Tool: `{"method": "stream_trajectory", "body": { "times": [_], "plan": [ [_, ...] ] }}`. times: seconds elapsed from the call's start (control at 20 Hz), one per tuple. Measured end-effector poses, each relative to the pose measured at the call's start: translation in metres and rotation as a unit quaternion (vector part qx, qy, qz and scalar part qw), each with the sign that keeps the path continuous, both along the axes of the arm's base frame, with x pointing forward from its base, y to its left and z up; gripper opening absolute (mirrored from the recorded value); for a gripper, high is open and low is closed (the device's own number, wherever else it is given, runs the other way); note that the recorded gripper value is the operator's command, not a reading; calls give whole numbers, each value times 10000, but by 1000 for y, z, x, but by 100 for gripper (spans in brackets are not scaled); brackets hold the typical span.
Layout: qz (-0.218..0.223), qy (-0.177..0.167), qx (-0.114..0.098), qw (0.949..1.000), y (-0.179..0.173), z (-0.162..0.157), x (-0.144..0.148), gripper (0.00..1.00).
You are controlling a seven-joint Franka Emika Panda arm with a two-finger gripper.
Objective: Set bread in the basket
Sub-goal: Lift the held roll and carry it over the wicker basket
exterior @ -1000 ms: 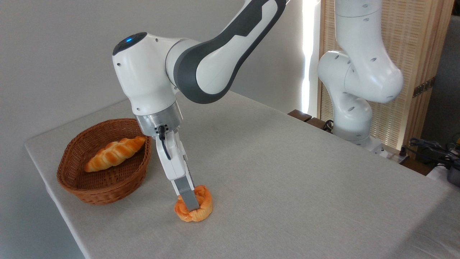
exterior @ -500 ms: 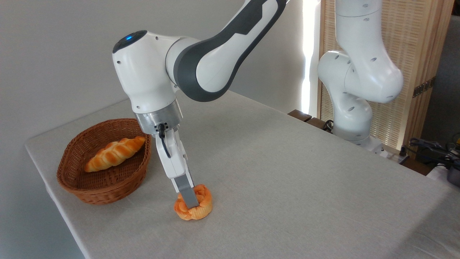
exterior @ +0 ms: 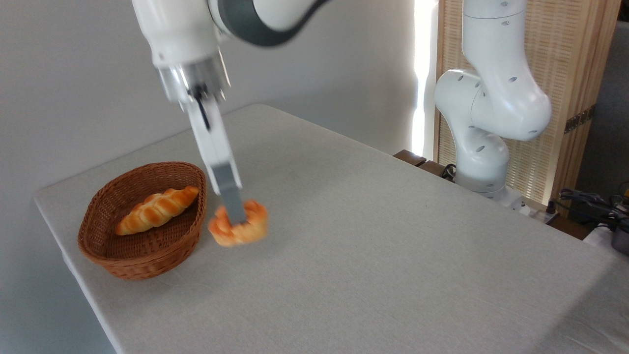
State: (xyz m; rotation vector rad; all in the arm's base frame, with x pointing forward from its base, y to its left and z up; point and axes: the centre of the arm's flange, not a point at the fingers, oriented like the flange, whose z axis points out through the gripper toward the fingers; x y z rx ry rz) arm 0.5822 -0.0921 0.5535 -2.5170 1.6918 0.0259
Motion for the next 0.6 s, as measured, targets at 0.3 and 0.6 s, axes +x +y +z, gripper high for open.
{"method": "stream_trajectory", "body": {
  "times": [0.3, 0.6],
  "plan": [
    [428, -523, -540, 9963, -86, -7, 14, 32],
    [1359, -841, -1068, 9814, -142, -52, 35, 100]
  ]
}}
